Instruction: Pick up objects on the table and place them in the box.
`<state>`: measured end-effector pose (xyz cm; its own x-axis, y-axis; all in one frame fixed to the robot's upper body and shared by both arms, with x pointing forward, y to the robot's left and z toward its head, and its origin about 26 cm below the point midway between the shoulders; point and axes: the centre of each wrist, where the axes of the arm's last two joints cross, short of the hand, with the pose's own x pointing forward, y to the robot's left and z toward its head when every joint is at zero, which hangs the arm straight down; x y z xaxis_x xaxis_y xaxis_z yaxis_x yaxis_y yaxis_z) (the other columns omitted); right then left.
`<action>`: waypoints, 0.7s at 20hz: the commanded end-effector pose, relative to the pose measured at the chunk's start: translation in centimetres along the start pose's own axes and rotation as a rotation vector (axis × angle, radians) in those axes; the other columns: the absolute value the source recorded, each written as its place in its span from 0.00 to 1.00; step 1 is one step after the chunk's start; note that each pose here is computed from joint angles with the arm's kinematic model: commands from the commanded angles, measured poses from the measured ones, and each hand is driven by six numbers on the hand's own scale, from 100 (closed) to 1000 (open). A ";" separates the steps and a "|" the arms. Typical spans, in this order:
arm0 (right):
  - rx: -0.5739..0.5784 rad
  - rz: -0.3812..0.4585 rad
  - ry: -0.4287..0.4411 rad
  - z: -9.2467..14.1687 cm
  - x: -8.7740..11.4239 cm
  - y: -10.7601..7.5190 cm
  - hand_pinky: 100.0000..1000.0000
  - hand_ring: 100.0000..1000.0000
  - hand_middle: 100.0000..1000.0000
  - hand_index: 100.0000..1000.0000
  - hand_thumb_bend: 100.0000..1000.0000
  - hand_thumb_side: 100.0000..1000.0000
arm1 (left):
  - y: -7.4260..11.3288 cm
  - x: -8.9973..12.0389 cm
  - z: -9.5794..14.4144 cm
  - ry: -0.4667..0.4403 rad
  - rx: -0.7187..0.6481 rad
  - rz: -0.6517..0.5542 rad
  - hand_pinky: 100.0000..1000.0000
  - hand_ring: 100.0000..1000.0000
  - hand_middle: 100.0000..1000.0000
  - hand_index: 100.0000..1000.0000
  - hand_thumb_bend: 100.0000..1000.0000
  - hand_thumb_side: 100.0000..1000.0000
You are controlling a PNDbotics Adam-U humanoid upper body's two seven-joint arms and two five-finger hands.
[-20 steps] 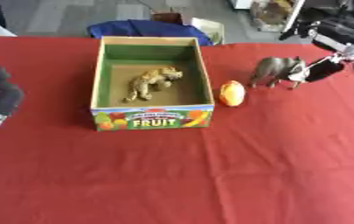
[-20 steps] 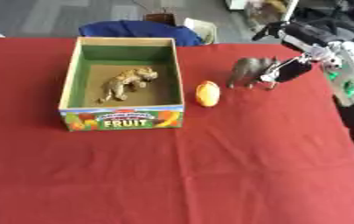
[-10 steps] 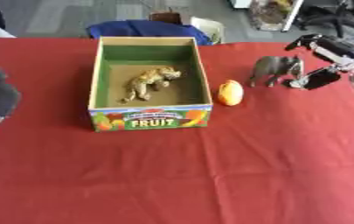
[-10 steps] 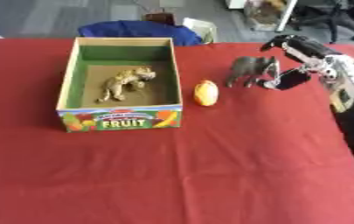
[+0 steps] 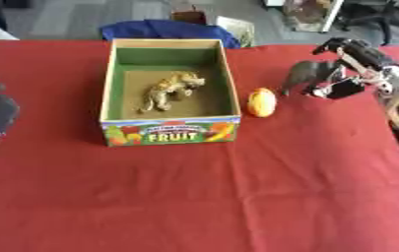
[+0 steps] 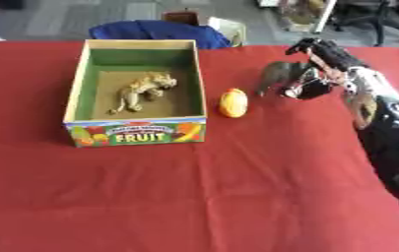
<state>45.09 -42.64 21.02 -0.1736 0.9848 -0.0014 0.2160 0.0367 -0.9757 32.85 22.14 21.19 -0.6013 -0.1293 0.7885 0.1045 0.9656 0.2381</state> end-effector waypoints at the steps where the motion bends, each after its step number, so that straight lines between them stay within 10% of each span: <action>1: -0.027 0.042 0.005 -0.3 -0.3 -0.9 0.76 0.80 0.56 0.66 0.37 0.03 | 0.4 0.8 -0.3 -0.031 -0.001 -0.015 0.51 0.55 0.52 0.60 0.71 0.34; 5: -0.079 0.054 -0.004 -0.4 -0.1 -1.2 0.73 0.75 0.41 0.53 0.00 0.00 | 0.3 0.8 -0.3 -0.030 -0.001 -0.015 0.51 0.55 0.52 0.60 0.71 0.34; 14: -0.249 0.111 -0.136 -1.4 2.3 -5.5 0.70 0.70 0.26 0.43 0.00 0.00 | 0.4 0.8 -0.3 -0.027 -0.001 -0.017 0.51 0.55 0.52 0.60 0.71 0.34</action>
<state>45.40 -40.00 23.45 -0.2568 0.9611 -0.1019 0.3930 0.0075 -0.9195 32.85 22.13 21.20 -0.6015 -0.1291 0.7884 0.1047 0.9656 0.2380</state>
